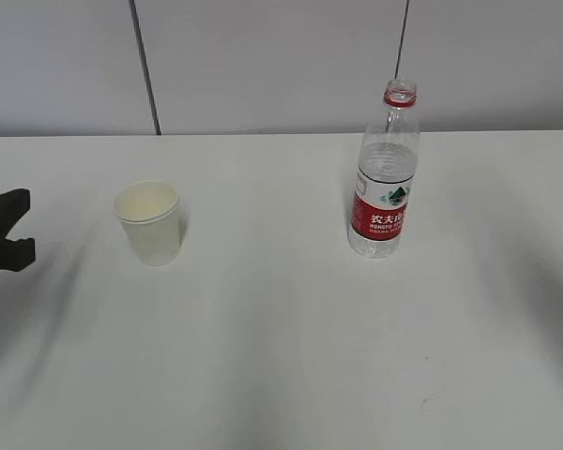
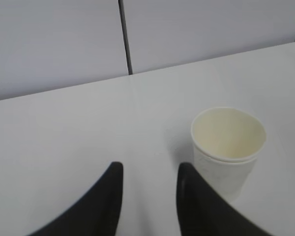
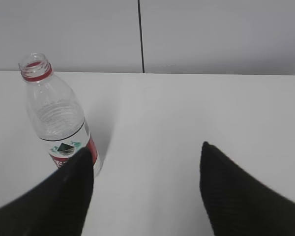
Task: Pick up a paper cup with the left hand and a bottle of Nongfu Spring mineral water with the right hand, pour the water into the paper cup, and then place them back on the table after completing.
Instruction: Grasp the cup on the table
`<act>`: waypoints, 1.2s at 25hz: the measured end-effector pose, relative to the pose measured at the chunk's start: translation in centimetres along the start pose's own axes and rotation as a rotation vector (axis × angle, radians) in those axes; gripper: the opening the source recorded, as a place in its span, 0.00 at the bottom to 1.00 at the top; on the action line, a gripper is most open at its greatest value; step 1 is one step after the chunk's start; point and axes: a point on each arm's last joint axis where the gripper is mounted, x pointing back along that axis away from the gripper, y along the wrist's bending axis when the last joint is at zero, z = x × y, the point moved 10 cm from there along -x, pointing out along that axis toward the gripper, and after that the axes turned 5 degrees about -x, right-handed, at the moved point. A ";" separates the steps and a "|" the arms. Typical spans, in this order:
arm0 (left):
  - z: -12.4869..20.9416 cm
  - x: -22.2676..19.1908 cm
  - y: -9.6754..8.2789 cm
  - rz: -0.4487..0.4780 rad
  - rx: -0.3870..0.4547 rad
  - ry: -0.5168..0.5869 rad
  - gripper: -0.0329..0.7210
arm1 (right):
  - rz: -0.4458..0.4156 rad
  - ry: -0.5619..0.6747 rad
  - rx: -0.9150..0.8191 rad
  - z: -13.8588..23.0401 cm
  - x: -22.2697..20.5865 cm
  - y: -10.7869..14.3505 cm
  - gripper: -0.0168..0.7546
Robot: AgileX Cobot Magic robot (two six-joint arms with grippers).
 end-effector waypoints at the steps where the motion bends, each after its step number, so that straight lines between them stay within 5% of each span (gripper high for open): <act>1: 0.3 -0.2 -0.1 0.004 0.001 0.006 0.36 | 0.001 0.007 0.000 0.2 -0.3 0.0 0.67; 11: 2.8 -2.7 -2.8 0.140 0.029 -0.025 0.40 | -0.003 -0.056 -0.002 -0.9 -1.2 0.1 0.67; 15: 4.0 -3.7 -3.8 0.187 0.053 -0.053 0.63 | -0.004 -0.064 -0.002 -1.1 -1.2 0.1 0.67; 20: 8.4 -4.8 -4.9 0.226 0.082 0.062 0.86 | -0.005 -0.075 -0.002 -1.3 -1.2 0.1 0.67; 30: 9.3 -8.1 -5.5 0.279 0.060 0.057 0.88 | -0.007 -0.109 -0.004 -1.9 -1.1 0.1 0.67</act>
